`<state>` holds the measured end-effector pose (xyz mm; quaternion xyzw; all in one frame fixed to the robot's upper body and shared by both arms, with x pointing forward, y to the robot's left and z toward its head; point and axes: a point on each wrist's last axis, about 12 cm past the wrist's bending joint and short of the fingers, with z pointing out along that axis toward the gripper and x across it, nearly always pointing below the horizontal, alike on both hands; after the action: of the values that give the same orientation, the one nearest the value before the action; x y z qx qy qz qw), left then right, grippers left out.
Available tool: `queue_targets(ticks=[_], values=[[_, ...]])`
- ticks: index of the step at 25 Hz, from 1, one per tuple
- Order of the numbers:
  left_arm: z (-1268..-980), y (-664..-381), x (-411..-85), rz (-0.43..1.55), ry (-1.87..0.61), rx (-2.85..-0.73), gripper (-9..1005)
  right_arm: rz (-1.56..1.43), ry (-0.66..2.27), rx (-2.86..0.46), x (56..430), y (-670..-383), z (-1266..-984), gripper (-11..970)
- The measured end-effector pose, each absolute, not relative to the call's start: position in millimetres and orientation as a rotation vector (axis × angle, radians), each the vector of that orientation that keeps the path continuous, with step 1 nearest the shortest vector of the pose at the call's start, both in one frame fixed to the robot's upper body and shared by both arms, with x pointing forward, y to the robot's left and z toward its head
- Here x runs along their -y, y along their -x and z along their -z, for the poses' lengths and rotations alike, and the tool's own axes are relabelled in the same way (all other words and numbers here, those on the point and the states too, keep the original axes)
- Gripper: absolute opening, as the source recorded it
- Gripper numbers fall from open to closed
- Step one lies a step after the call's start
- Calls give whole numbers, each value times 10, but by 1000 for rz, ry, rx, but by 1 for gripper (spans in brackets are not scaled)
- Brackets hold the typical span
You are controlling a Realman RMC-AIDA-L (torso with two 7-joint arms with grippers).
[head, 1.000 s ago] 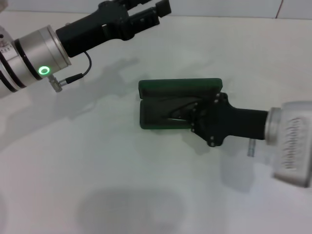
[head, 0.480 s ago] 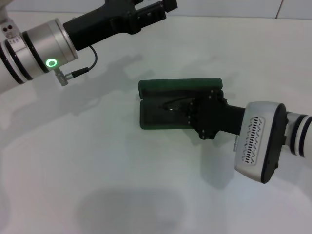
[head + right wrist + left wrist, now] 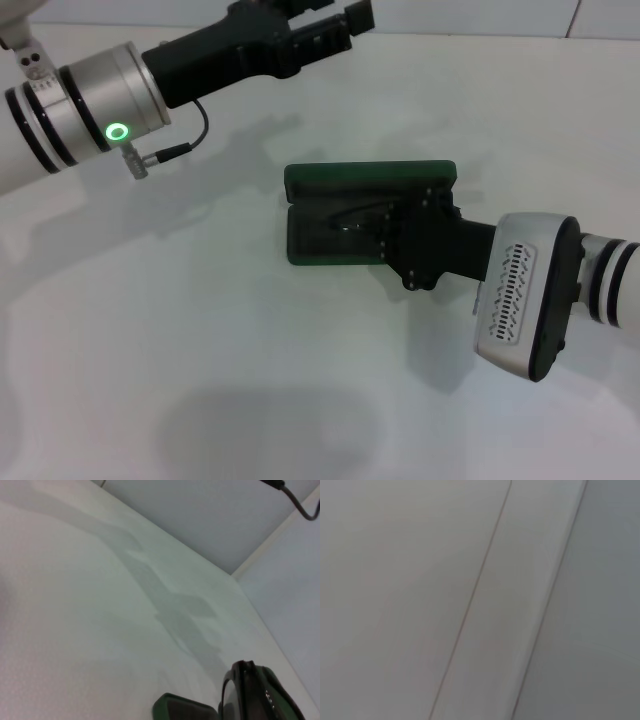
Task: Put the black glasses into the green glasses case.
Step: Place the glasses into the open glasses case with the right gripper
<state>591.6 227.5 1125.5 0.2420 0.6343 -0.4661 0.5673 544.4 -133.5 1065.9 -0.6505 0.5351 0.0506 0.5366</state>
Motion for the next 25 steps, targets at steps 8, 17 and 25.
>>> queue_targets(ticks=[8,17,25], values=[[-11245,-5924,-2240,1100,-586,-1508,787,-117,1535,-1292,1317,-5444,-10648,123],[-11241,-5937,-2236,1092,-580,-1514,787,-116,1522,-1318,1311,-5453,-10635,124],[-11237,-5937,-2239,1090,-578,-1517,786,-116,1506,-1332,1303,-5468,-10639,124]])
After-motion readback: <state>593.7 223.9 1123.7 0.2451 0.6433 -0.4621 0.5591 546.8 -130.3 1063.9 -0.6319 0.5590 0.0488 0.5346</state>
